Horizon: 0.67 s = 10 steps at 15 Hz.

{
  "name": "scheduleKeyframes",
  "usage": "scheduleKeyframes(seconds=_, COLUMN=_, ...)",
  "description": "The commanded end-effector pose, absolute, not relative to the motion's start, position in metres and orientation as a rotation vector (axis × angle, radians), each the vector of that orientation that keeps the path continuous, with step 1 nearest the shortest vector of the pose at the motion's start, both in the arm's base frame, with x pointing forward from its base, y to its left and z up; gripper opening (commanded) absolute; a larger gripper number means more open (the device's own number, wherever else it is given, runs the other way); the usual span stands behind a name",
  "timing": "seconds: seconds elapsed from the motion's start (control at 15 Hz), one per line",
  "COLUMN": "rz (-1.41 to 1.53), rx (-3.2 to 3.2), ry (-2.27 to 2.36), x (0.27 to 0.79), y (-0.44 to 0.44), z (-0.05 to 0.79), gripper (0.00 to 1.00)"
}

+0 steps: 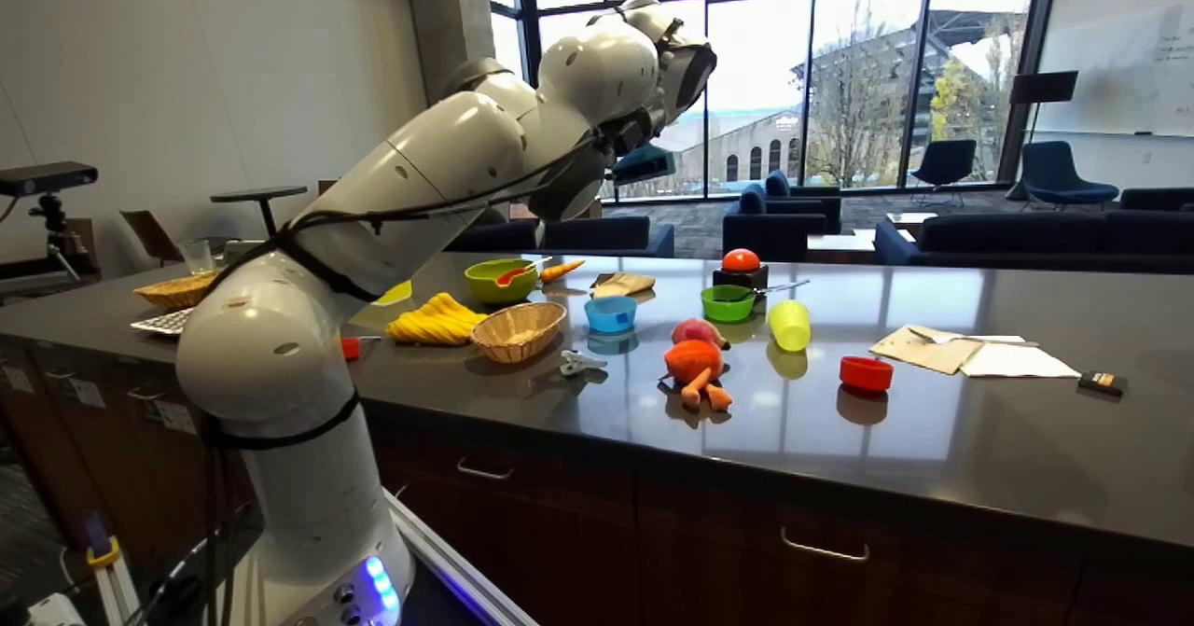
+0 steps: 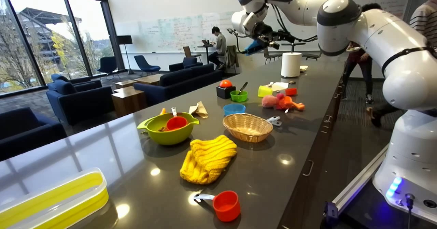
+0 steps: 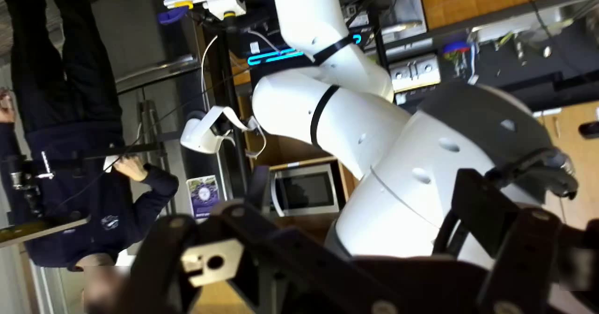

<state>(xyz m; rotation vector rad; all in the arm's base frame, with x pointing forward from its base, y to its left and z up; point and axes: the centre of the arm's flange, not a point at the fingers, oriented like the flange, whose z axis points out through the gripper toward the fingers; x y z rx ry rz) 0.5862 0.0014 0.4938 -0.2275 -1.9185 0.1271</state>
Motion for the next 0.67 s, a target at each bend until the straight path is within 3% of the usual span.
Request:
scheduleKeyframes(seconds=0.0, rz=0.133, rx=-0.252, ry=-1.885, x=0.584, y=-0.001, z=0.49, gripper=1.0)
scheduleKeyframes(seconds=0.2, rz=0.149, rx=-0.269, ry=-1.851, x=0.582, y=-0.006, z=0.484, gripper=1.0)
scheduleKeyframes(seconds=0.6, rz=-0.256, rx=-0.328, ry=-2.06, x=0.59, y=0.043, z=0.528, gripper=0.96)
